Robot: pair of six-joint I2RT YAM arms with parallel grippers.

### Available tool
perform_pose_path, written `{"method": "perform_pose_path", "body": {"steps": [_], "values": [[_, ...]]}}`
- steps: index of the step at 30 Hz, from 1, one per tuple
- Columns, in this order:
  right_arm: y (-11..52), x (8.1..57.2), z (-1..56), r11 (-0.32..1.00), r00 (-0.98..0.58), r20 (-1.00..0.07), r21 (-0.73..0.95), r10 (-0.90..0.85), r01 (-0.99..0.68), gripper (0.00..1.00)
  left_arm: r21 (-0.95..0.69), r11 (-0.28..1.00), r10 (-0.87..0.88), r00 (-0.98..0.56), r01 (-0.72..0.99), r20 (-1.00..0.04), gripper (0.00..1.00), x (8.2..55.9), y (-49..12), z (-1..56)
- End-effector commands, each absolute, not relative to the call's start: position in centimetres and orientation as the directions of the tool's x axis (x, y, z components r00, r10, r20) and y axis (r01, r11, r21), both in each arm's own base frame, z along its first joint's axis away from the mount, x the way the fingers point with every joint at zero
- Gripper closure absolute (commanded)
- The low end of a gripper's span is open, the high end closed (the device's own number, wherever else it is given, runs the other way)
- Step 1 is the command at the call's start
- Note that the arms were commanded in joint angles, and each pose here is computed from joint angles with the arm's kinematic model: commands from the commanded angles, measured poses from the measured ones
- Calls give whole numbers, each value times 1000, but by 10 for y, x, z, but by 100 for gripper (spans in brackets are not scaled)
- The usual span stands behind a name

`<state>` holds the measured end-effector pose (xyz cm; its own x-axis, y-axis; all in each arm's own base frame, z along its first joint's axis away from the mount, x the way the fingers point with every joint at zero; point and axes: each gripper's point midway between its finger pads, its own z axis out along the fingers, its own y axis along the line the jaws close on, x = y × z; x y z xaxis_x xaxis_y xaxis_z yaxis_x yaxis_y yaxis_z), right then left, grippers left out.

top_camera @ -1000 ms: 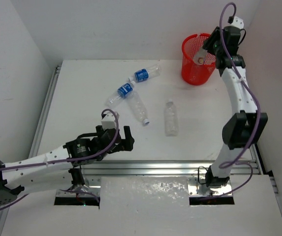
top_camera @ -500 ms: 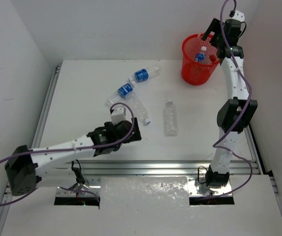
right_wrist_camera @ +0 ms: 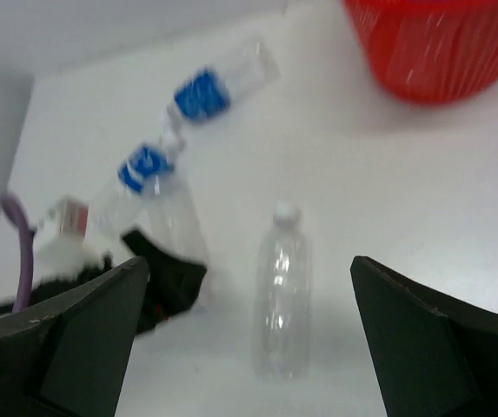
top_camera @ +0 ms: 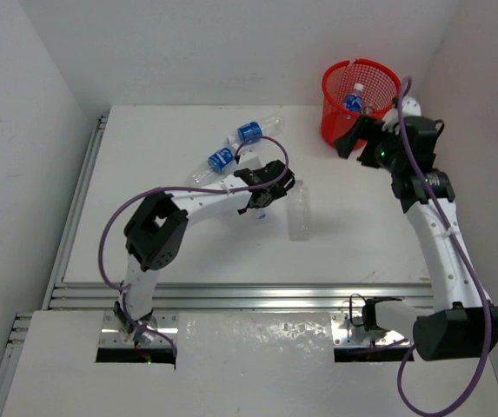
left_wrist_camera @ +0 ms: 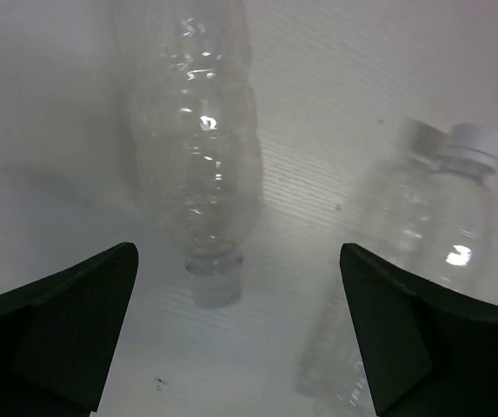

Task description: Put the plastic bottles in the bin

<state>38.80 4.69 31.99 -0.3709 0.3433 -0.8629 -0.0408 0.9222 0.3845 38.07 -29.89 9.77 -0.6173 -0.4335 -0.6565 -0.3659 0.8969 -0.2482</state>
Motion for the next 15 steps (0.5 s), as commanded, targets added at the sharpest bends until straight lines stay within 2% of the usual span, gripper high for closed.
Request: {"method": "perform_pose_path", "body": {"steps": [1,7,11,12,14,15], "values": [[75,360,257,896,-516,-792,433,325,-100,1,-141,866,-447,-619,-479,-645,1,379,-271,76],[81,324,271,885,-474,-821,436,318,-164,1,-146,881,-434,-643,-451,-631,1,404,-265,43],[88,314,282,864,-459,-825,461,331,-205,1,-170,914,-387,-669,-368,-634,9,411,-269,33],[89,310,283,862,-452,-829,460,330,-214,1,-198,933,-355,-691,-299,-630,16,412,-279,30],[86,310,280,872,-448,-833,447,324,-201,1,-223,938,-348,-709,-267,-613,22,409,-285,24],[82,311,276,881,-458,-829,440,322,-176,1,-234,943,-331,-730,-237,-597,41,403,-289,23]]}}
